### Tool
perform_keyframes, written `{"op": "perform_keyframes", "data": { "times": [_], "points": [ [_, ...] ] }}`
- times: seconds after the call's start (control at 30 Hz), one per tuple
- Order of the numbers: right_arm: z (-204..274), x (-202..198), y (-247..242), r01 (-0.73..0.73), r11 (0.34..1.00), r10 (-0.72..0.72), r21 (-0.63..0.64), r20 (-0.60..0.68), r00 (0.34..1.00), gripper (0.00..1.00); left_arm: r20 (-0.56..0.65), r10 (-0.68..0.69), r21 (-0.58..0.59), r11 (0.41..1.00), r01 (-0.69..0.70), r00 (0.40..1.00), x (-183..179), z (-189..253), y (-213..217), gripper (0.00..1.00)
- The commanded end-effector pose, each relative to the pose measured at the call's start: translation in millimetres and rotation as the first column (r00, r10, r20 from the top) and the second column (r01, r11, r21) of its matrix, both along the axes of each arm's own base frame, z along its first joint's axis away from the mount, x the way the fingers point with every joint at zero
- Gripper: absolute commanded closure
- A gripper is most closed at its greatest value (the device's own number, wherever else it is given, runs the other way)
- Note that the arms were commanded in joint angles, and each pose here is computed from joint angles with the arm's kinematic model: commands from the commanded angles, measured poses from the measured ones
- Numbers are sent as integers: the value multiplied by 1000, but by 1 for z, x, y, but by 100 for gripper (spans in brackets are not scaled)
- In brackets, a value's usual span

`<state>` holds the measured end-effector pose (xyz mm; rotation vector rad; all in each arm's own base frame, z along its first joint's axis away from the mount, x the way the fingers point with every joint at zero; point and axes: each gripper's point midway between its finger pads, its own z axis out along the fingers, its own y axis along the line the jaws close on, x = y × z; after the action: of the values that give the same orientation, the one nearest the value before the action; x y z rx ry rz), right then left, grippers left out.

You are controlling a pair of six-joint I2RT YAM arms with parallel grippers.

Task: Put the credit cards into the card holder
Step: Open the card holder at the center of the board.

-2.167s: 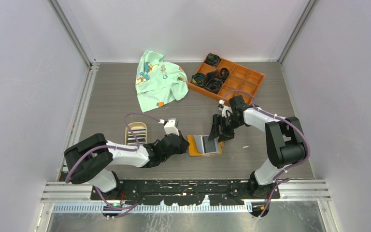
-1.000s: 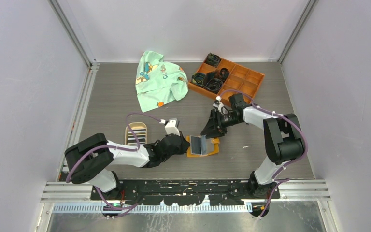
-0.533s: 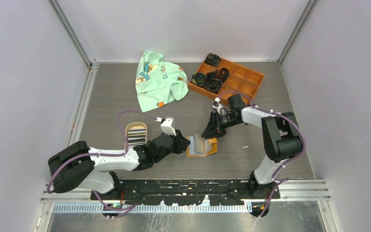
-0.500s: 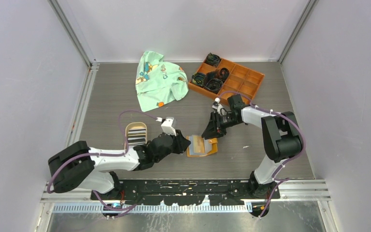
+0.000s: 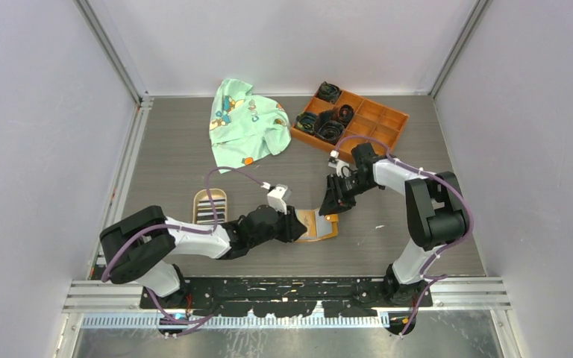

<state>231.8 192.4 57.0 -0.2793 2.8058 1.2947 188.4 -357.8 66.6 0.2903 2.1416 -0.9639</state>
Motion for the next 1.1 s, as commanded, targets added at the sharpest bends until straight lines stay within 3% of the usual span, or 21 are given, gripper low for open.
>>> {"op": "perform_keyframes", "data": {
  "times": [0.0, 0.4, 0.63, 0.83, 1.07],
  "points": [
    [16, 5, -14, -115, 990, 128, -85, 168, 977, 67, 88, -68, -114, 990, 78, 994, 5, 40, -30, 70],
    [20, 6, -22, -157, 979, 184, -132, 235, 954, 61, 98, -38, -42, 998, 42, 994, 13, 34, -15, 69],
    [-6, 8, -36, -154, 946, 214, -285, 194, 957, 62, 33, 36, 80, 996, -38, 999, 15, 16, 18, 48],
    [-27, 5, -39, -213, 884, 292, -417, 137, 946, 64, -57, 7, 32, 999, -6, 998, 7, 7, 18, 45],
    [-36, 6, -44, -221, 853, 310, -472, 118, 944, 64, -56, -35, -49, 998, 32, 998, 5, 19, 6, 50]
  ]
}}
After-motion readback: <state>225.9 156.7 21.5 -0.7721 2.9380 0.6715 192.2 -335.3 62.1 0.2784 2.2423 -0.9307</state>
